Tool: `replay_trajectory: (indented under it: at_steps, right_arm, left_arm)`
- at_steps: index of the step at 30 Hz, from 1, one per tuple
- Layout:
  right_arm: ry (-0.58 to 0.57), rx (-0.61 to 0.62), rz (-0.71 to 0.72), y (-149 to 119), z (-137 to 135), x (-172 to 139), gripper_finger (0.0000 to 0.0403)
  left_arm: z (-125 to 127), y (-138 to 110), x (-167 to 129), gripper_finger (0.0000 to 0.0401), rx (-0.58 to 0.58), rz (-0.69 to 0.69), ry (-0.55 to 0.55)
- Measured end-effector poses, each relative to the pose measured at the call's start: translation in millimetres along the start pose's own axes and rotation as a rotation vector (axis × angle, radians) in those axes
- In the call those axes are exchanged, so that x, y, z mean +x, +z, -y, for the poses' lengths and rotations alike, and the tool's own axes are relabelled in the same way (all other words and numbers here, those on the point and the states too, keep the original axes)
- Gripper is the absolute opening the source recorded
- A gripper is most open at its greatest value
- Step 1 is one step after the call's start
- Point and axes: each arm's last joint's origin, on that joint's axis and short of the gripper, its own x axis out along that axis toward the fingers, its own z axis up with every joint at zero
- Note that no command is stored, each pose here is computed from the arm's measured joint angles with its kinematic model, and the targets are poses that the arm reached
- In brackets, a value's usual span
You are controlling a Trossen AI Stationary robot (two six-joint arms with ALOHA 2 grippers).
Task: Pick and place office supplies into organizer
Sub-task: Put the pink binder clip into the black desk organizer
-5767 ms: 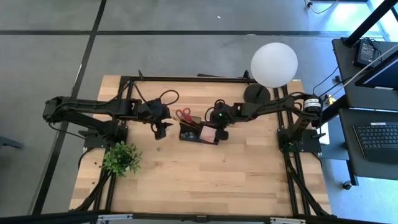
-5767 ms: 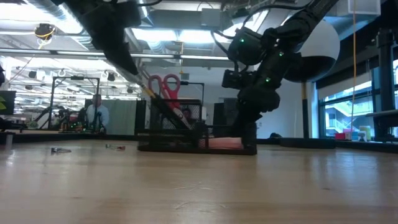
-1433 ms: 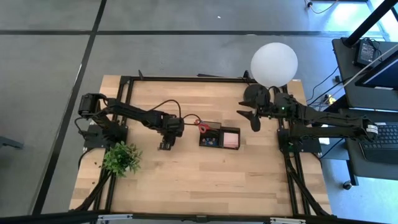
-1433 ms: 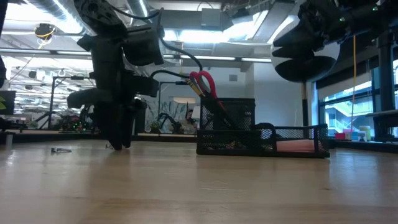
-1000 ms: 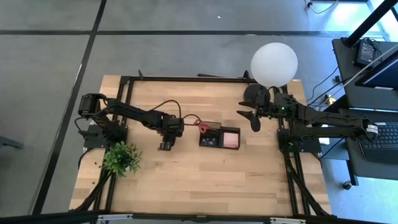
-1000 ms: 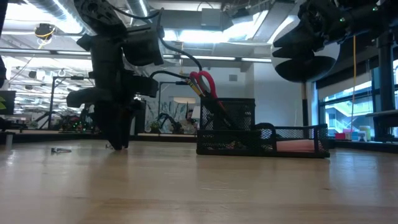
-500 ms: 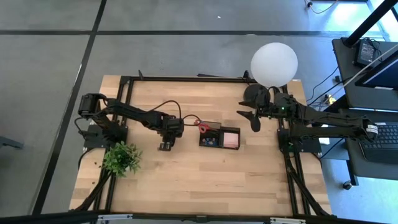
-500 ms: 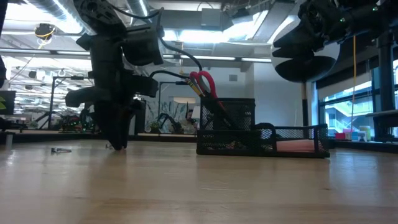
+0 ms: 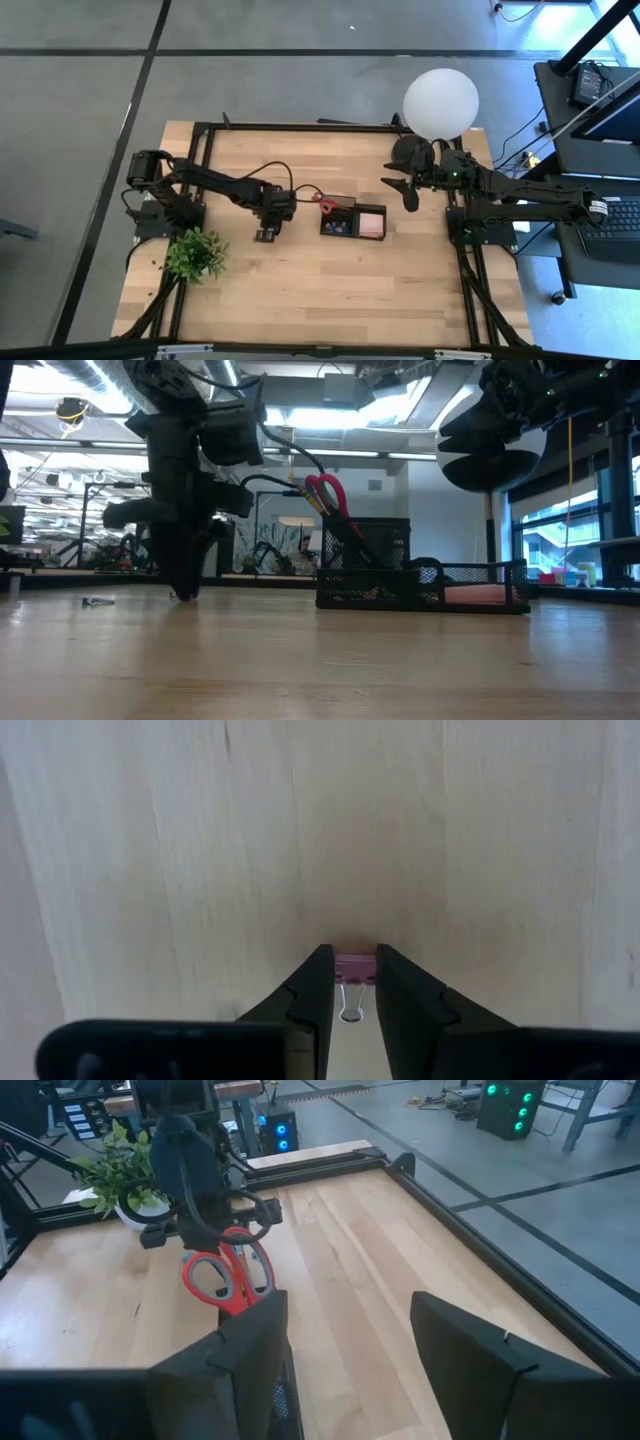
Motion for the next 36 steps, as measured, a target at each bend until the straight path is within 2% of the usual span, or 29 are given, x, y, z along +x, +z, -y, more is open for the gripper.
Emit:
replay_trajectory:
  at_steps: [2, 9, 13, 18, 23, 36]
  right_arm:
    - [-0.001, 0.0, 0.0, 0.0, 0.1, 0.0, 0.0217]
    - [-0.001, 0.0, 0.001, 0.1, 0.1, 0.0, 0.0217]
    - [-0.001, -0.003, 0.004, 0.4, 0.1, 0.0, 0.0217]
    - [0.0, -0.002, 0.005, 0.5, 0.0, -0.1, 0.0217]
    - [0.0, -0.001, 0.005, 0.5, 0.0, -0.1, 0.0217]
    - [0.0, 0.032, 0.004, 0.4, 0.0, 0.0, 0.0217]
  left_arm:
    - [0.2, 4.1, -5.4, 0.006, 0.001, -0.007, -0.029]
    - [1.4, 24.0, -42.1, 0.0059, 0.006, 0.127, -0.173]
    - [-0.9, 34.6, -66.4, 0.0059, 0.014, 0.261, -0.15]
    - [-2.8, 51.9, -86.8, 0.0059, 0.057, 0.509, -0.104]
    - [0.3, 59.1, -85.5, 0.0059, 0.192, 0.561, -0.003]
    - [17.9, 72.3, -75.6, 0.0059, 0.377, 0.617, 0.061]
